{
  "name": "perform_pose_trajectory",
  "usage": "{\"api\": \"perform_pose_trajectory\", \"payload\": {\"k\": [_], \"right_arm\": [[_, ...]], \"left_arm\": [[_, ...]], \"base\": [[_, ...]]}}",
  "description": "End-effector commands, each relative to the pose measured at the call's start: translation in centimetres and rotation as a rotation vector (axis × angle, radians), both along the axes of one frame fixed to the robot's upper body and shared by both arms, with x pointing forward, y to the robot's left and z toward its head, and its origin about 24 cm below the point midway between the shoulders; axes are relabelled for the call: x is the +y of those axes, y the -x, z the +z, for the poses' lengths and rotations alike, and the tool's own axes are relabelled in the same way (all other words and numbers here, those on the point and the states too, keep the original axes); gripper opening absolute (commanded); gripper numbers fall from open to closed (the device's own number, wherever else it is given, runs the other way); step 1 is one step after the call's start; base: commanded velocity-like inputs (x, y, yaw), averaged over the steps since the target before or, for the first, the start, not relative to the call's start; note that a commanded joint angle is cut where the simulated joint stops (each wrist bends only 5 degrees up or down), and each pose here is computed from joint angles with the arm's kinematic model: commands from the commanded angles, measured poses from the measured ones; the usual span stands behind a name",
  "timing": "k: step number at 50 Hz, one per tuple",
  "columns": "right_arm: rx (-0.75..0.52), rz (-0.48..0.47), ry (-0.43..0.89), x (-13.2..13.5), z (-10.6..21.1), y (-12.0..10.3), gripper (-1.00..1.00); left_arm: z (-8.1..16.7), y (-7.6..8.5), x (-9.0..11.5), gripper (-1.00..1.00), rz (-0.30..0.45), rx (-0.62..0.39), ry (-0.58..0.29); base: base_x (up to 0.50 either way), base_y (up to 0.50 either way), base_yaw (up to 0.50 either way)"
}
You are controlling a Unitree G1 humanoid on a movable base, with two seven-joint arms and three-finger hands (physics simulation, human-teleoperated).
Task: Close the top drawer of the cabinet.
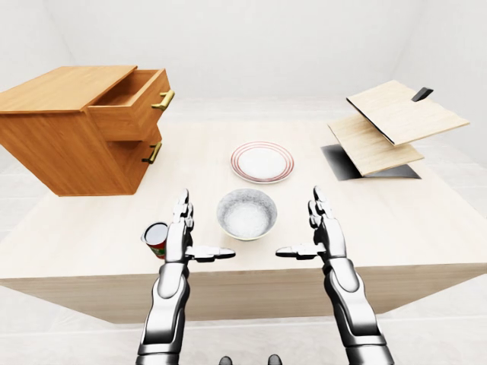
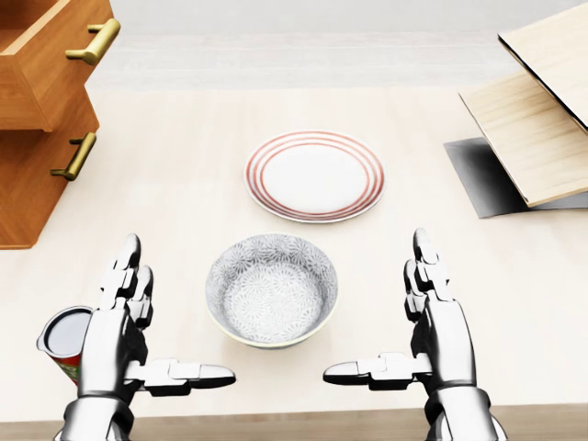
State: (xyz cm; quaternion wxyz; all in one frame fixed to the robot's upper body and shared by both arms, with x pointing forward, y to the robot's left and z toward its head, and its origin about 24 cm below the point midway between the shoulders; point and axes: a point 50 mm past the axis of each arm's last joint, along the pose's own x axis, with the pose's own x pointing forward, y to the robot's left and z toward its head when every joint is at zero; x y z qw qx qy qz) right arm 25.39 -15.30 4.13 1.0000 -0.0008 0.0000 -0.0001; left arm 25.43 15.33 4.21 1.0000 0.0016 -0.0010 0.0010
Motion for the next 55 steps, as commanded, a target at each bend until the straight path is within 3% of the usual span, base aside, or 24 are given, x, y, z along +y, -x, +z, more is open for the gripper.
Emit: {"api": "perform_pose_trajectory", "payload": {"k": [1,4,6,7,8,9,10,11,12,13,14,17,21,29,30,31,37,43,55], "right_arm": [[-0.001,-0.002,-0.007,-0.7,0.1,0.1,1.0],[-0.008,0.001,-0.005,-0.6,0.1,0.2,1.0],[-0.016,0.009,-0.025,-0.6,0.5,0.4,1.0],[-0.023,0.008,-0.03,-0.7,0.7,0.5,1.0],[-0.031,0.006,-0.034,-0.7,1.0,0.5,1.0],[-0.043,-0.001,-0.028,-0.9,1.8,0.5,1.0],[-0.078,-0.002,-0.071,-0.9,2.9,0.7,1.0],[-0.112,-0.001,-0.076,-1.1,3.7,0.8,1.0],[-0.121,-0.007,-0.033,-1.2,4.0,0.8,1.0],[-0.162,0.007,0.001,-1.1,5.0,1.0,1.0],[-0.181,0.003,0.033,-1.2,5.5,1.1,1.0],[-0.314,-0.009,-0.031,-1.7,8.4,1.5,1.0],[-0.507,-0.028,-0.094,-2.5,12.5,2.4,1.0],[-0.635,-0.029,-0.061,-2.6,15.2,3.4,1.0],[-0.646,-0.024,-0.062,-2.6,15.5,3.5,1.0],[-0.675,-0.046,-0.06,-2.8,16.1,3.6,1.0],[-0.703,-0.028,-0.053,-2.6,16.6,3.8,1.0],[-0.844,-0.018,-0.056,-2.5,19.2,5.2,1.0],[-0.882,-0.003,-0.025,-2.1,19.8,6.0,1.0]], "left_arm": [[0.5,0.0,1.2,1.0,0.035,-0.024,0.006],[0.4,0.1,1.1,1.0,0.033,-0.025,0.019],[0.7,0.2,1.3,1.0,0.044,-0.039,0.072],[0.8,0.3,1.5,1.0,0.046,-0.039,0.042],[1.2,0.4,1.9,1.0,0.09,-0.036,0.115],[2.4,0.5,1.9,1.0,0.066,-0.078,0.054],[3.4,0.6,2.0,1.0,0.082,-0.098,0.055],[4.7,0.8,2.0,1.0,0.075,-0.152,0.069],[5.7,0.8,1.9,1.0,0.06,-0.196,0.022],[8.4,1.2,2.1,1.0,0.077,-0.313,0.034],[9.6,1.4,2.1,1.0,0.059,-0.364,0.04],[13.8,2.1,2.6,1.0,0.074,-0.555,0.015],[16.7,3.1,2.8,1.0,0.073,-0.698,0.017],[19.4,4.3,2.3,1.0,0.063,-0.839,-0.029],[19.5,4.3,2.3,1.0,0.065,-0.844,-0.027],[19.5,4.3,2.9,1.0,0.13,-0.846,-0.027],[19.6,4.1,2.9,1.0,0.114,-0.848,-0.027],[20.6,4.3,3.4,1.0,0.131,-0.894,-0.045],[21.9,5.2,3.4,1.0,0.131,-0.968,-0.041]], "base": [[0.0,0.0,0.0],[0.0,0.0,0.0],[0.0,0.0,0.0],[0.0,0.0,0.0],[0.0,0.0,0.0],[0.0,0.0,0.0],[0.0,0.0,0.0],[0.0,0.0,0.0],[0.0,0.0,0.0],[0.0,0.0,0.0],[0.0,0.0,0.0],[0.0,0.0,0.0],[0.0,0.0,0.0],[0.0,0.0,0.0],[0.0,0.0,0.0],[0.0,0.0,0.0],[0.0,0.0,0.0],[0.0,0.0,0.0],[0.0,0.0,0.0]]}}
